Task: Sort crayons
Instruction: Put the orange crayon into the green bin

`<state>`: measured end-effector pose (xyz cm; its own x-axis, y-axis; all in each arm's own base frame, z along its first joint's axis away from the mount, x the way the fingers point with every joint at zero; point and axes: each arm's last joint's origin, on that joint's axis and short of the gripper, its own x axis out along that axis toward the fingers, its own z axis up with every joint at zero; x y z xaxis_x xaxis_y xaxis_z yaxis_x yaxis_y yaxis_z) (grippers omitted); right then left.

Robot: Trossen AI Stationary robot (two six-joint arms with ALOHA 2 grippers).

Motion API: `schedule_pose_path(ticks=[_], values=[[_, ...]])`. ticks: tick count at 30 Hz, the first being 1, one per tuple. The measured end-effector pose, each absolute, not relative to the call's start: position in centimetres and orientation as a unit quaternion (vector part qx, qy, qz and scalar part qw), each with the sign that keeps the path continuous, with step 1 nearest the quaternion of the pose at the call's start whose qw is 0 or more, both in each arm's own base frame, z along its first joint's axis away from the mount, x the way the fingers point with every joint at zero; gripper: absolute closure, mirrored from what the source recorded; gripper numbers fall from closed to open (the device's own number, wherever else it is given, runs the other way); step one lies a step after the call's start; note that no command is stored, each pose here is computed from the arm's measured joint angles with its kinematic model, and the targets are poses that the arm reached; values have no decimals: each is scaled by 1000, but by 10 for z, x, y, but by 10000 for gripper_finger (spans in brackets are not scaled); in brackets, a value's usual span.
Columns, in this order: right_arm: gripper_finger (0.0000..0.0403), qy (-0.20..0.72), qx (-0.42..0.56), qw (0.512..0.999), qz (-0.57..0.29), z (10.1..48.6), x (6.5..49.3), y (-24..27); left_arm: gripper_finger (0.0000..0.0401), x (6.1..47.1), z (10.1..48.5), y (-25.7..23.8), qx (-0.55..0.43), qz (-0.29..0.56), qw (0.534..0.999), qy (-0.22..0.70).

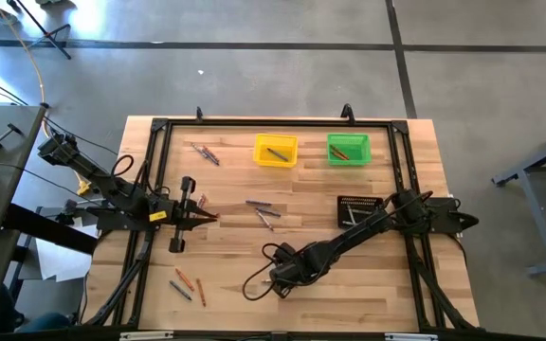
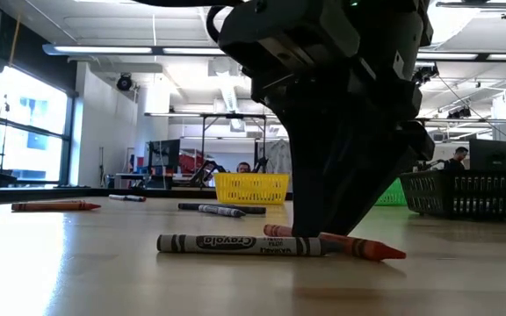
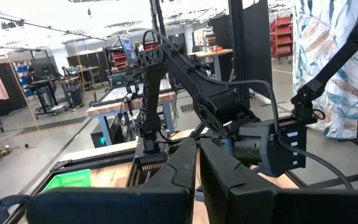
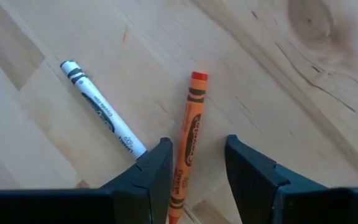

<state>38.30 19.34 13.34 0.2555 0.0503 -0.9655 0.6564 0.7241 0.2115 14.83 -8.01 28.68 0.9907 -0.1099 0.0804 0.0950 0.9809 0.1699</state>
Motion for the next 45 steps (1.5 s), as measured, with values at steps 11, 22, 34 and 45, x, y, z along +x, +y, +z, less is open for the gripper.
schedule_pose_path(ticks=[11, 22, 34, 45], values=[[362, 574, 302, 720, -245, 132, 379, 190, 392, 148, 286, -80, 85, -52, 994, -42], [398, 575, 283, 728, -245, 135, 382, 185, 392, 148, 286, -80, 85, -52, 994, -39], [400, 586, 162, 739, -290, 203, 395, 163, 392, 148, 286, -80, 74, -53, 995, -38], [400, 606, 26, 715, -348, 260, 392, 84, 392, 148, 285, -80, 73, -53, 995, -37]])
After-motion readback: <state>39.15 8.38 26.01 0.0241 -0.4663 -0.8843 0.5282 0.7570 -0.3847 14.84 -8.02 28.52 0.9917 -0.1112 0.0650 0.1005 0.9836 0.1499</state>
